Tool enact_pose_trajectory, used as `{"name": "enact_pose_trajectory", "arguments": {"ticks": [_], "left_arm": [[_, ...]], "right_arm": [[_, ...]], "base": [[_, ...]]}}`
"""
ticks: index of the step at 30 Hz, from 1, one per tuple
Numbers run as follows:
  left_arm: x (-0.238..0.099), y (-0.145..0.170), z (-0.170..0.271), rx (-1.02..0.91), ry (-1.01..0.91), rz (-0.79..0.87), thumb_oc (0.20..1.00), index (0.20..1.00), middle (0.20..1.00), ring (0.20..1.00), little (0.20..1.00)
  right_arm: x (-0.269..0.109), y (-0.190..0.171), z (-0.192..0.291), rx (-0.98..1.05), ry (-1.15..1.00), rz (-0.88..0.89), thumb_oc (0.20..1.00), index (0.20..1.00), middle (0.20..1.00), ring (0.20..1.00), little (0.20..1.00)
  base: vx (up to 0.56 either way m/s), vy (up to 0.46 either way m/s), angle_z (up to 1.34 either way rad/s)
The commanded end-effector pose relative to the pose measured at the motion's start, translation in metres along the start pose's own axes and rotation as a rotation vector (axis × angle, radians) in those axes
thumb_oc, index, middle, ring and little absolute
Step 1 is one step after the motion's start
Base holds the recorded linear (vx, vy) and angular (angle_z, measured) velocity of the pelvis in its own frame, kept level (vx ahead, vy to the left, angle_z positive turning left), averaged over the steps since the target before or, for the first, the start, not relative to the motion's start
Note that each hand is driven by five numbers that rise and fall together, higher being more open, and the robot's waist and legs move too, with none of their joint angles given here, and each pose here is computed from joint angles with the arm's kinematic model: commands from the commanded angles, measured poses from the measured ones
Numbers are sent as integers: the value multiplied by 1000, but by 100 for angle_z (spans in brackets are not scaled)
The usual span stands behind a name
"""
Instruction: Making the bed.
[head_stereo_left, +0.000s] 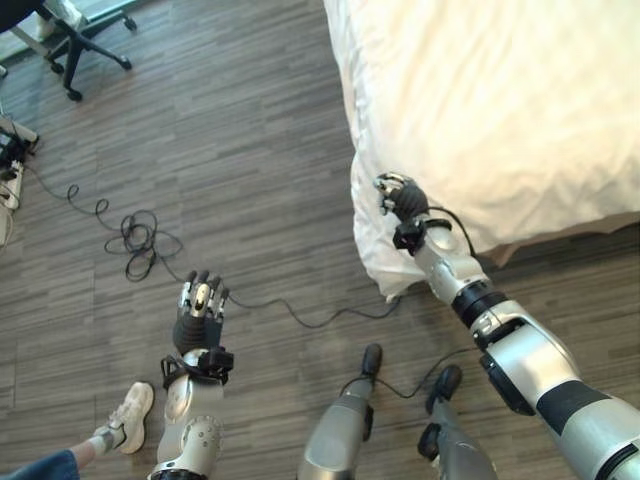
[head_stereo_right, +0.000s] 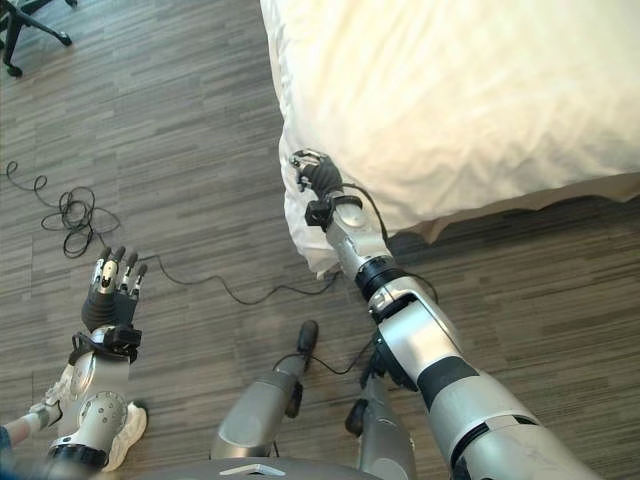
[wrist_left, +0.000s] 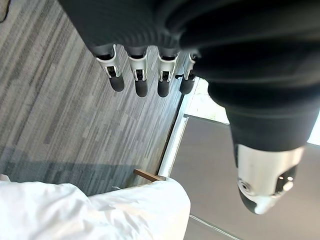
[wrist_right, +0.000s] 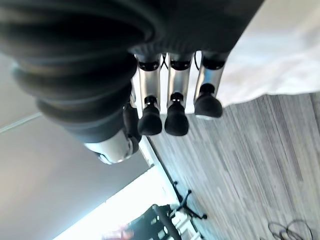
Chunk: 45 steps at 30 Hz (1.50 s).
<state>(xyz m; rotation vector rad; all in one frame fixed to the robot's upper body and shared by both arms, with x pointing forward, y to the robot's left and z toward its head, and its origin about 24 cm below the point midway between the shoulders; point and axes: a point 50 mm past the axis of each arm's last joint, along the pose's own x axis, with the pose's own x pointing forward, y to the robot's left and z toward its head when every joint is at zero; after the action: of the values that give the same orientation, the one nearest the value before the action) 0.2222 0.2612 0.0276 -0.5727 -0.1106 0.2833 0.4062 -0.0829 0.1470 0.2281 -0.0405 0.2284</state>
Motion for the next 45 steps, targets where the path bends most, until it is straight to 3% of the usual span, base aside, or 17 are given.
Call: {"name": "enact_pose_trajectory", "arguments": {"ticks": [1,6,7,10,12,13,14,16,17,19,25,27,28,30,38,39,45], "left_arm": [[12,-23,22,63,-76,-166,1000,1000,1000,1000,1000],[10,-38,5,42,-19,-216,1000,1000,1000,1000,1000],[10,-38,5,42,-19,-217,1000,1000,1000,1000,1000],[6,-45,-7,25,16,-237,1000,1000,1000,1000,1000],[3,-50,-16,18,42,-243,1000,1000,1000,1000,1000],[2,-50,-16,18,43,-242,1000,1000,1000,1000,1000],[-2,-51,-25,-6,67,-236,1000,1000,1000,1000,1000],[-5,-50,-28,-14,79,-227,1000,1000,1000,1000,1000],[-8,-49,-32,-26,87,-220,1000,1000,1000,1000,1000],[-9,-46,-31,-35,72,-206,1000,1000,1000,1000,1000],[-9,-47,-29,-42,55,-206,1000,1000,1000,1000,1000],[-8,-42,-26,-31,30,-181,1000,1000,1000,1000,1000],[-7,-40,-27,-32,33,-173,1000,1000,1000,1000,1000],[-7,-39,-27,-31,34,-169,1000,1000,1000,1000,1000],[3,-13,-27,88,30,-62,1000,1000,1000,1000,1000],[1,-5,-29,148,54,-48,1000,1000,1000,1000,1000],[-9,16,-47,190,161,27,1000,1000,1000,1000,1000]], "right_arm": [[16,6,60,-64,-156,-7,200,200,200,200,200],[7,-72,82,-66,-138,-277,200,200,200,200,200],[7,-73,82,-66,-138,-277,200,200,200,200,200],[-5,-106,74,24,-118,-384,200,200,200,200,200],[-25,-135,36,203,-56,-504,200,200,200,200,200],[-25,-136,35,203,-55,-504,200,200,200,200,200],[-44,-146,-11,308,37,-572,200,200,200,200,200],[-53,-147,-34,308,100,-589,200,200,200,200,200],[-79,-156,-75,261,238,-630,200,200,200,200,200],[-107,-171,-99,236,309,-687,200,200,200,200,200],[-127,-192,-101,268,297,-771,200,200,200,200,200],[-175,-247,-80,316,164,-988,200,200,200,200,200],[-182,-254,-77,297,159,-1013,200,200,200,200,200],[-189,-259,-76,285,152,-1036,200,200,200,200,200],[-288,-274,-115,261,137,-1273,200,200,200,200,200],[-301,-266,-124,240,136,-1260,1000,1000,1000,1000,1000],[-281,-214,-149,286,135,-1007,1000,1000,1000,1000,1000]], "base": [[-77,-15,0],[-75,-8,-13],[-64,31,-9],[-35,46,-1],[-14,57,-2],[-16,67,-5],[-7,27,-9],[0,15,-10],[5,-2,-8],[5,3,3],[5,5,-10],[12,19,-17],[9,15,-3],[11,-5,-3],[108,-18,-3],[210,-42,-6],[202,-4,-16]]}}
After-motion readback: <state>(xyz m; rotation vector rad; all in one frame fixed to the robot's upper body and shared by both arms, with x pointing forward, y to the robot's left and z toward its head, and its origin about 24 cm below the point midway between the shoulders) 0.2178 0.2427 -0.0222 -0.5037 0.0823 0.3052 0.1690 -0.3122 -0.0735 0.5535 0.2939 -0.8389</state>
